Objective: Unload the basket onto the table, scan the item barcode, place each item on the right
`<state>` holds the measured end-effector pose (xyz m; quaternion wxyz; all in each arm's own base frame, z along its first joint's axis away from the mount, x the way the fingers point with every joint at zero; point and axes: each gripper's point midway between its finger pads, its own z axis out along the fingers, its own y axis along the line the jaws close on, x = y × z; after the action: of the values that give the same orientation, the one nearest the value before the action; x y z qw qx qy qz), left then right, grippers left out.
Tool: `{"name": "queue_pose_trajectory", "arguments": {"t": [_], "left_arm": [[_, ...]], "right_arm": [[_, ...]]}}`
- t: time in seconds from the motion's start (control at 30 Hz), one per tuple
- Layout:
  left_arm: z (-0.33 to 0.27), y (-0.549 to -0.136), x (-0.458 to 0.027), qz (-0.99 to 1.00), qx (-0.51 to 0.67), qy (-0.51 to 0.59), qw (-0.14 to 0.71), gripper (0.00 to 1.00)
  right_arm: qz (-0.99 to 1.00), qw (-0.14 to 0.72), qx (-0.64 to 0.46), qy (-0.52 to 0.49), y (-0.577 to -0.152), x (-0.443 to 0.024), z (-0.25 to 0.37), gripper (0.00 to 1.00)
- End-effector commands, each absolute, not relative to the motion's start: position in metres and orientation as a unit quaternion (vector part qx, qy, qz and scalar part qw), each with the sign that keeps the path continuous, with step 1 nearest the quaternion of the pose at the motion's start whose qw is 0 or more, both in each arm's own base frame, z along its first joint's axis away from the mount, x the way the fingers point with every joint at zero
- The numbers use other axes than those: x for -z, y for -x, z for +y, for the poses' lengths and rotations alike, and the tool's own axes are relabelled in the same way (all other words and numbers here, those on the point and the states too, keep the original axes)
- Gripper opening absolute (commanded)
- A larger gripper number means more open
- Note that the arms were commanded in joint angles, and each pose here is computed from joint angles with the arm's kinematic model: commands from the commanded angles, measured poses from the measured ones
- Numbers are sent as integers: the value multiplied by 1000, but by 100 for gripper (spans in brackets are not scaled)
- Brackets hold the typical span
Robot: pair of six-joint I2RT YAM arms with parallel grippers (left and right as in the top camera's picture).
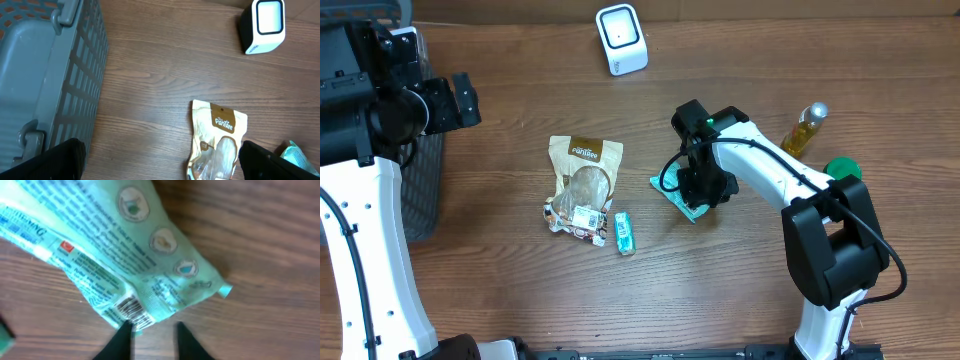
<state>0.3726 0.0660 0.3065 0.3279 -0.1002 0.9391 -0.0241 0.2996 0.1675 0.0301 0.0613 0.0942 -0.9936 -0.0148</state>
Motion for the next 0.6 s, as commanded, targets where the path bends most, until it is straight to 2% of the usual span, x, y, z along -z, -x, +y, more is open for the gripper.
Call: {"name": "queue_pose_trajectory", "arguments": {"t": [0.0, 0.57], "left_arm": [[66, -374, -310, 937, 24, 102, 333, 99], [66, -374, -310, 937, 24, 102, 333, 99]], "right_arm": [[-992, 66, 44, -97, -299, -33, 180, 18], [-992, 60, 44, -100, -302, -31, 181, 18]]}}
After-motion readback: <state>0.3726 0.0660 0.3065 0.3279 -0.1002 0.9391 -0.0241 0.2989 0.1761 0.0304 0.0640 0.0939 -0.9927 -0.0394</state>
